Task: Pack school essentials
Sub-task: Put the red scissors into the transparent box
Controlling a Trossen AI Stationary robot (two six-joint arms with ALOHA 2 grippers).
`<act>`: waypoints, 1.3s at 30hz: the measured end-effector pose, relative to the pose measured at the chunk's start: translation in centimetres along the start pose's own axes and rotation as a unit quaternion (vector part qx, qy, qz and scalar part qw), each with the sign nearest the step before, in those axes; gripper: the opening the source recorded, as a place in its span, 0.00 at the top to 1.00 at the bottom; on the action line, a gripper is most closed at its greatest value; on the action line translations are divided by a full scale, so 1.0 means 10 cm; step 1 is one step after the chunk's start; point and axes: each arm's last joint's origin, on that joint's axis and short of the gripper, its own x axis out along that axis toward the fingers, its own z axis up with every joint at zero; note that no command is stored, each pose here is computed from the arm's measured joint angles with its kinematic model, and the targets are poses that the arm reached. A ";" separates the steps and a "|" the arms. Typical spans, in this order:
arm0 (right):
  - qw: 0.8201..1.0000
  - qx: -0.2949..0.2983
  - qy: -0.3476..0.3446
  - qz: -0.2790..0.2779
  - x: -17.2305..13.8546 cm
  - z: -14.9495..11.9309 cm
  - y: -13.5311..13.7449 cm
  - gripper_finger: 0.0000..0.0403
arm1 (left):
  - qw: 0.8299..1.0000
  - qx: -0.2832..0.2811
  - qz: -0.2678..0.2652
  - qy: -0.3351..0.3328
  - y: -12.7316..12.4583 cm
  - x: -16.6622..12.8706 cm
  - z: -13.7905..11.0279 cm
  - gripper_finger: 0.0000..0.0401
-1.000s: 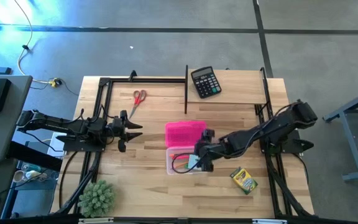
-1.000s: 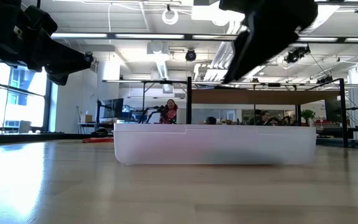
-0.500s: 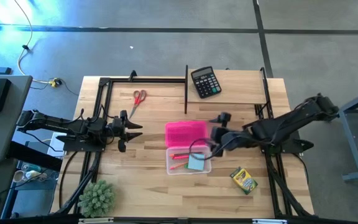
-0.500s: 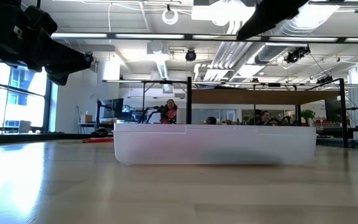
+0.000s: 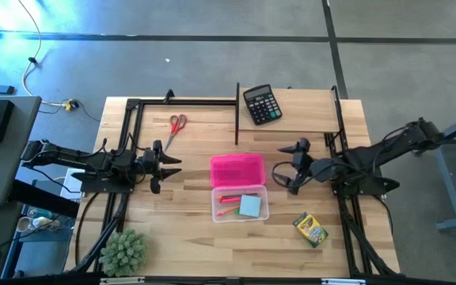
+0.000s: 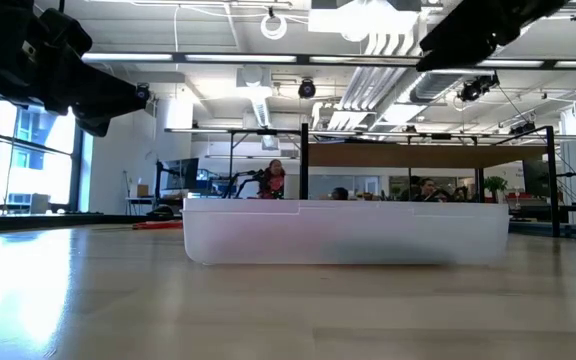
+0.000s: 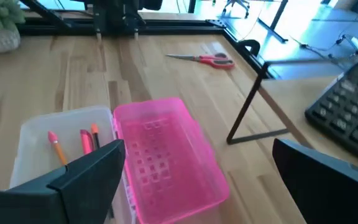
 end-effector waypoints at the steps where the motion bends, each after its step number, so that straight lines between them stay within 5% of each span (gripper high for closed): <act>1: 1.000 0.009 -0.002 0.000 -0.01 -0.03 -0.01 0.01 | 1.000 0.001 0.000 -0.001 0.00 0.00 0.00 0.66; 11: 0.998 0.056 -0.039 -0.001 -0.03 -0.11 -0.05 0.01 | 1.000 0.011 0.015 -0.014 0.01 0.00 0.03 0.66; 21: 0.998 0.025 -0.060 0.003 -0.03 -0.06 -0.04 0.01 | 0.997 -0.030 0.048 -0.061 0.02 -0.01 0.11 0.66; 28: 0.998 0.026 -0.060 0.005 -0.03 -0.06 -0.04 0.01 | 0.992 0.014 0.076 -0.099 0.03 -0.02 0.19 0.54; 33: 0.998 0.030 -0.060 0.005 -0.03 -0.06 -0.04 0.01 | 0.978 0.023 0.111 -0.173 0.04 -0.06 0.35 0.42; 39: 0.997 0.038 -0.060 0.006 -0.03 -0.06 -0.04 0.01 | 0.966 0.032 0.190 -0.173 0.11 -0.04 0.71 0.41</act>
